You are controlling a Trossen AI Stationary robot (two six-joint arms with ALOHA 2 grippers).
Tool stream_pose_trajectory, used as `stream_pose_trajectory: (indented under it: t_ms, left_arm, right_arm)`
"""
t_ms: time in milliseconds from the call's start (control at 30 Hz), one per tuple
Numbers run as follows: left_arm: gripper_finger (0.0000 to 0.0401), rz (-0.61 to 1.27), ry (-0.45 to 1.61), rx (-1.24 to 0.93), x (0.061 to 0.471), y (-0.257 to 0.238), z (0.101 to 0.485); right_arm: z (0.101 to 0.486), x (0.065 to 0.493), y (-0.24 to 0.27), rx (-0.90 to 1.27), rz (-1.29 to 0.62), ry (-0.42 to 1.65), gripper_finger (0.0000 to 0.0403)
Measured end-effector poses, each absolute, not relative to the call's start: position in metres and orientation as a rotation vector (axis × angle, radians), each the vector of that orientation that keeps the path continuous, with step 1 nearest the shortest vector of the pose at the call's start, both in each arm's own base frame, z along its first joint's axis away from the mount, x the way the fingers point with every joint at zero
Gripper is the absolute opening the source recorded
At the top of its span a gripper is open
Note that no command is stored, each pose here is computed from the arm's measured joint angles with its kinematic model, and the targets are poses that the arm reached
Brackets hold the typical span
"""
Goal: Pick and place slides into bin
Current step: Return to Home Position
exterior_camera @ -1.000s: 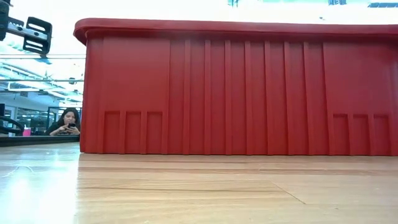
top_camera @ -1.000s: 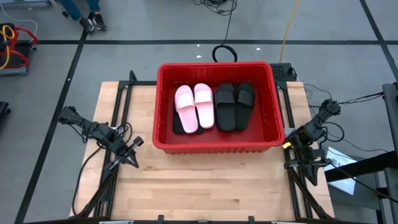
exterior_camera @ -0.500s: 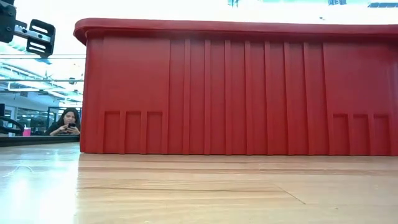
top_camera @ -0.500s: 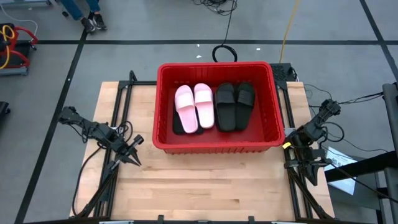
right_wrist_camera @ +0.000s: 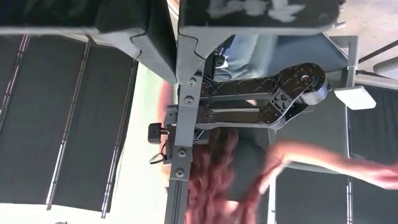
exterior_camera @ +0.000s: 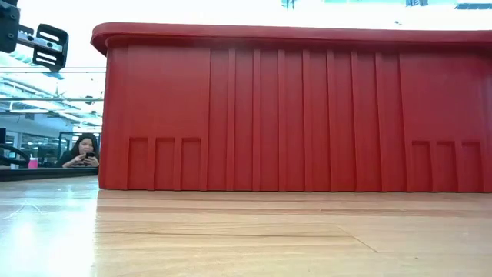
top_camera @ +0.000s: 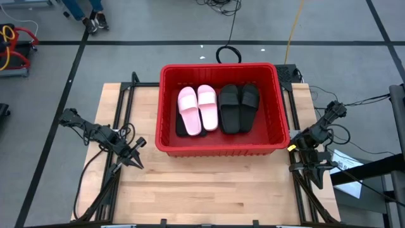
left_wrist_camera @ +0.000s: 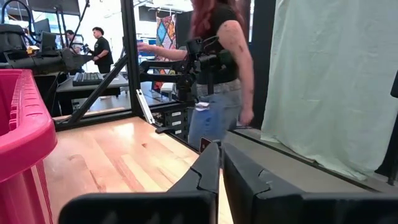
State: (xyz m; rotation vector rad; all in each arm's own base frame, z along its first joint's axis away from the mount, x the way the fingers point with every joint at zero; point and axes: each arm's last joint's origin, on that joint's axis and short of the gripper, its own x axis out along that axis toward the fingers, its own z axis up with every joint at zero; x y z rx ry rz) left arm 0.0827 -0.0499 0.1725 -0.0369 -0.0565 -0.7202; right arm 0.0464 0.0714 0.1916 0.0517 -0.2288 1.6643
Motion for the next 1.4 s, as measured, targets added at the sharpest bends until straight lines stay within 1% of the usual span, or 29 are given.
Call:
stream_pose_trajectory:
  t_ms: [200, 600, 900, 1033, 1400]
  left_arm:
    - [0.0027, -0.720, -0.056, -0.037, 0.0827, -0.0499, 0.1725]
    - [0.0001, -0.720, -0.057, -0.037, 0.0827, -0.0499, 0.1725]
    - [0.0025, -0.720, -0.058, -0.037, 0.0827, -0.0499, 0.1727]
    - [0.0028, -0.720, -0.058, -0.037, 0.0827, -0.0499, 0.1727]
    - [0.0003, -0.720, -0.058, -0.037, 0.0827, -0.0499, 0.1728]
  right_arm:
    - [0.1916, 0.0464, 0.0714, 0.052, 1.664, -0.229, 0.0000]
    - [0.1916, 0.0464, 0.0714, 0.052, 1.664, -0.229, 0.0000]
    - [0.1916, 0.0464, 0.0714, 0.052, 1.664, -0.229, 0.0000]
    - [0.1916, 0.0464, 0.0714, 0.052, 1.664, -0.229, 0.0000]
    - [0.1916, 0.0464, 0.0714, 0.052, 1.664, -0.229, 0.0000]
